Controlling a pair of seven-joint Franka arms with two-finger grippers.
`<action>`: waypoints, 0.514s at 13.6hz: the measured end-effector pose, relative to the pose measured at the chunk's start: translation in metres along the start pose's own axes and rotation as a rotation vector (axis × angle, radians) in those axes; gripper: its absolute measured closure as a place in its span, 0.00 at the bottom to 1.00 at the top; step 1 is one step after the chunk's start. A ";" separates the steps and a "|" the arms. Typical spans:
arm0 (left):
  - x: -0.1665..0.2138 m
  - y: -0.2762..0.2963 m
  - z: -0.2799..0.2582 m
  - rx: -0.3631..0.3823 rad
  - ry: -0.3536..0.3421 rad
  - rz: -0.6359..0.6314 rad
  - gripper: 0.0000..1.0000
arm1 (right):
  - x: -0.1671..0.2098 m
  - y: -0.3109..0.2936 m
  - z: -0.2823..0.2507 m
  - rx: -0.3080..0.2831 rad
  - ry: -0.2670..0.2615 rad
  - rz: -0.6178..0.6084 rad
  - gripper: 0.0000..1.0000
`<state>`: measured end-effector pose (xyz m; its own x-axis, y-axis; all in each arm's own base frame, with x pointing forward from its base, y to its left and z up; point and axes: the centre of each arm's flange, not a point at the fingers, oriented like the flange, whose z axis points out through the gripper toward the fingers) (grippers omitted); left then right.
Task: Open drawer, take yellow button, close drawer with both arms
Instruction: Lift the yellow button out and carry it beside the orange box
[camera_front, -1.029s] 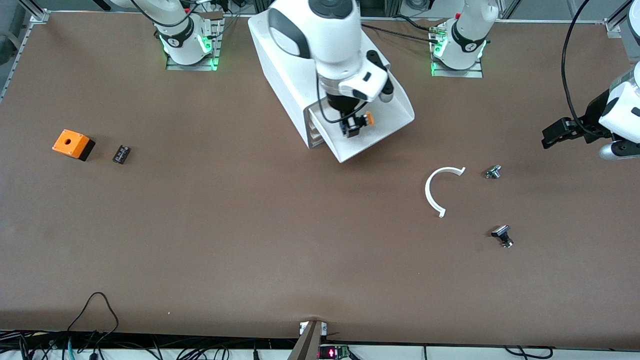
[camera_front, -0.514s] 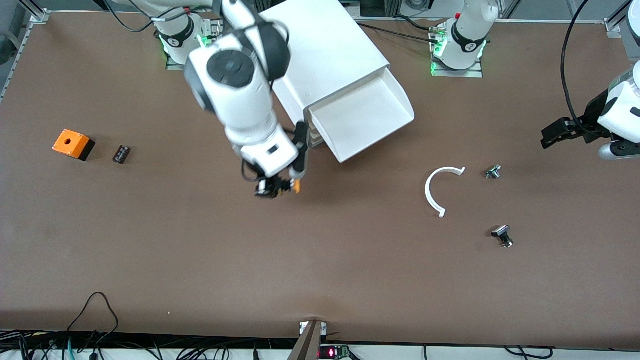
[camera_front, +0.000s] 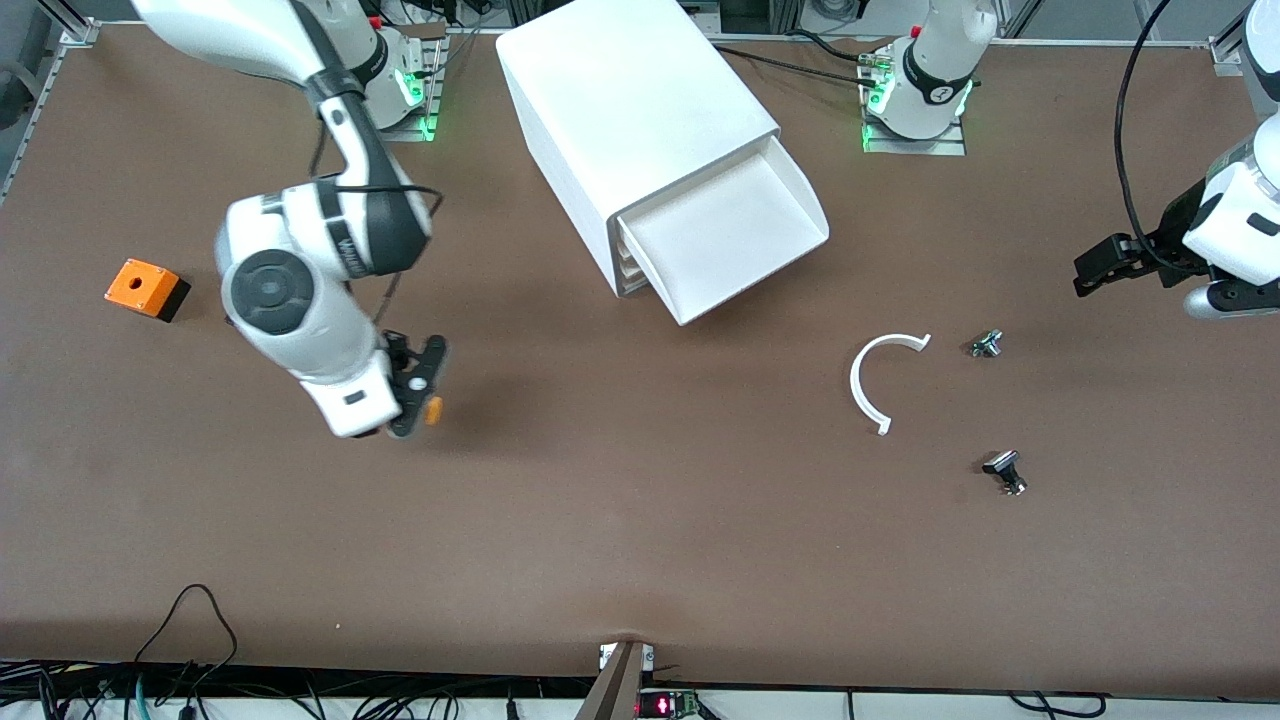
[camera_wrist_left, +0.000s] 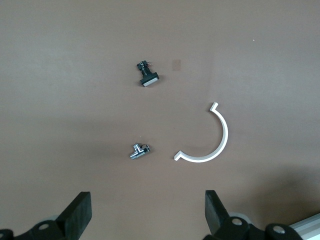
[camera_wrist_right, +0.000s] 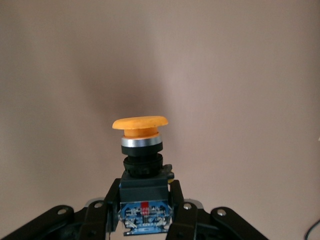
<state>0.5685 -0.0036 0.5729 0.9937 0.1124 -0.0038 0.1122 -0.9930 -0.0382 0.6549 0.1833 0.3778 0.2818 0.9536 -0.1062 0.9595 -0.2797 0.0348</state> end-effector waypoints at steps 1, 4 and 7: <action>0.000 0.002 0.000 0.000 0.000 0.003 0.00 | -0.027 0.005 0.005 0.016 -0.006 -0.009 0.58; 0.000 0.003 -0.001 0.000 0.001 0.006 0.00 | -0.089 0.013 0.028 0.050 -0.003 -0.036 0.58; -0.001 0.007 -0.004 -0.001 0.009 0.012 0.00 | -0.137 0.003 0.086 0.060 0.005 -0.004 0.58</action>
<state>0.5687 -0.0103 0.5770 0.9949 0.1004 0.0044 0.1005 -0.9943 -0.0370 0.6199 0.0425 0.3071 0.2782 0.9552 -0.1010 0.9591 -0.2820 -0.0250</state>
